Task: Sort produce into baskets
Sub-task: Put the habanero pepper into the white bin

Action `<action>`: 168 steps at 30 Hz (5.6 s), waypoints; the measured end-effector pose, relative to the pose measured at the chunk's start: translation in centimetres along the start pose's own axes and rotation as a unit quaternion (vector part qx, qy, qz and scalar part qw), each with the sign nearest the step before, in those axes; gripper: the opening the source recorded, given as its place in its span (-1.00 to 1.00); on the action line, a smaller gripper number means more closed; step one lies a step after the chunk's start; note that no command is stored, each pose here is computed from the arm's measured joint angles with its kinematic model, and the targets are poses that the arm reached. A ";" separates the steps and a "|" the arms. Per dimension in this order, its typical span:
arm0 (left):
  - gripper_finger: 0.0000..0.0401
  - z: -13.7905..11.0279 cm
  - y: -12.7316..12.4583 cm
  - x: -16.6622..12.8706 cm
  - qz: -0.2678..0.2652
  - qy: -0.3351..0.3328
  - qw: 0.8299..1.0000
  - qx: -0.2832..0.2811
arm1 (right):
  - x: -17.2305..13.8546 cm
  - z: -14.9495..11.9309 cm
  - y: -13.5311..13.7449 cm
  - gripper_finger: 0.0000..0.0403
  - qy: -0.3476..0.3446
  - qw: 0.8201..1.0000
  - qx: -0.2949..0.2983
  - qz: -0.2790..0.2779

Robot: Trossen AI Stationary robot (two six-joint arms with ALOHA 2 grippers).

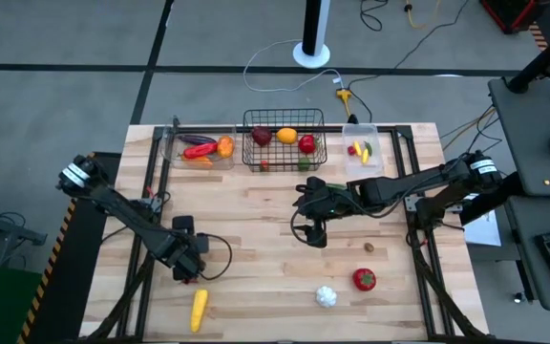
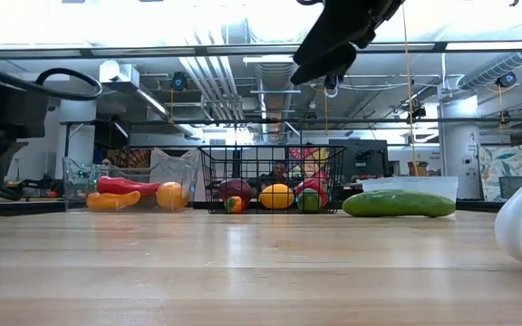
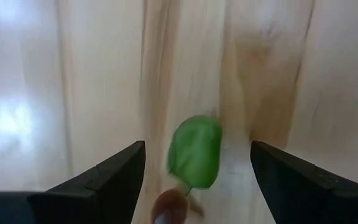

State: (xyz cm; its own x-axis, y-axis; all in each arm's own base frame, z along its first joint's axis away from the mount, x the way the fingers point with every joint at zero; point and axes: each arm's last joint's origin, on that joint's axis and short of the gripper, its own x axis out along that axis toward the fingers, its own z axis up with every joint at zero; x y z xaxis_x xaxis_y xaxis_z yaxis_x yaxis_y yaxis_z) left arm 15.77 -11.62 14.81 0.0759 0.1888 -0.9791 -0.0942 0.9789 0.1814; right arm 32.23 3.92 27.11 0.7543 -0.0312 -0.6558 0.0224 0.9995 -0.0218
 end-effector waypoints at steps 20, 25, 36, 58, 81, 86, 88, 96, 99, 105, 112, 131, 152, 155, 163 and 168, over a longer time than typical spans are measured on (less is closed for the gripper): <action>-0.52 0.5 -0.5 0.6 -0.006 -0.016 1.000 -0.010 | 0.6 -0.8 0.0 0.53 -0.005 1.000 0.001 0.001; -0.71 1.2 -0.9 -0.1 -0.015 -0.041 0.999 -0.016 | 0.8 -1.2 0.0 0.50 0.000 1.000 0.005 0.001; -0.63 5.7 -2.2 -5.1 0.023 -0.314 0.949 -0.023 | 1.8 -2.2 1.2 0.47 -0.070 0.996 0.003 0.048; -0.62 11.1 -0.8 -10.1 -0.104 -0.712 0.679 -0.146 | 1.3 -2.2 4.8 0.45 -0.326 0.939 -0.027 0.106; -0.62 12.0 -0.9 -9.3 -0.128 -0.703 0.675 -0.185 | 3.7 0.4 5.2 0.17 -0.342 0.934 -0.009 0.103; -0.62 12.1 -0.5 -9.4 -0.131 -0.708 0.666 -0.195 | 3.8 0.4 4.9 0.07 -0.342 0.934 -0.006 0.100; -0.62 12.1 -0.5 -9.4 -0.131 -0.708 0.665 -0.195 | 3.8 0.4 4.9 0.04 -0.342 0.934 -0.007 0.099; -0.62 12.2 -0.5 -9.3 -0.128 -0.707 0.668 -0.195 | 3.8 0.5 4.6 -0.13 -0.343 0.935 -0.011 0.093; -0.62 12.2 -0.5 -9.3 -0.127 -0.706 0.669 -0.194 | 3.9 0.5 4.4 -0.22 -0.343 0.935 -0.011 0.090; -0.62 12.2 -0.5 -9.3 -0.127 -0.707 0.668 -0.195 | 3.9 0.5 4.4 -0.46 -0.344 0.935 -0.019 0.088; -0.59 12.3 -0.4 -9.3 -0.127 -0.708 0.667 -0.196 | 3.9 0.5 4.4 -0.92 -0.343 0.935 -0.035 0.084; -0.12 12.3 -0.5 -8.7 -0.101 -0.691 0.688 -0.196 | 4.0 0.3 4.4 -0.96 -0.335 0.938 -0.041 0.080; 0.00 11.8 -1.0 -6.3 -0.061 -0.613 0.772 -0.159 | -0.9 -0.9 -2.3 -0.96 -0.146 0.979 0.126 -0.064; 0.00 11.7 -1.0 -6.0 -0.064 -0.604 0.777 -0.165 | -1.9 -1.4 -5.7 -0.96 -0.072 0.972 0.187 -0.120; 0.00 11.7 -1.0 -5.8 -0.065 -0.596 0.782 -0.168 | -4.6 -3.8 -14.7 -0.96 0.172 0.888 0.319 -0.283; 0.00 11.7 -1.0 -5.8 -0.064 -0.595 0.784 -0.167 | -5.2 -6.7 -18.9 -0.96 0.281 0.816 0.383 -0.330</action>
State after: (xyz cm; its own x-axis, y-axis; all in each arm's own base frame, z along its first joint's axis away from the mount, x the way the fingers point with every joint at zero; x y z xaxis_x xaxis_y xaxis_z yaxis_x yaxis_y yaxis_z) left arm 27.01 -12.81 21.36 0.9589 0.2251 -0.1725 -0.2501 0.9581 -0.1399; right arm 23.48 -14.79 25.89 -0.0029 -0.3437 -0.9391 0.8672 0.4668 -0.1735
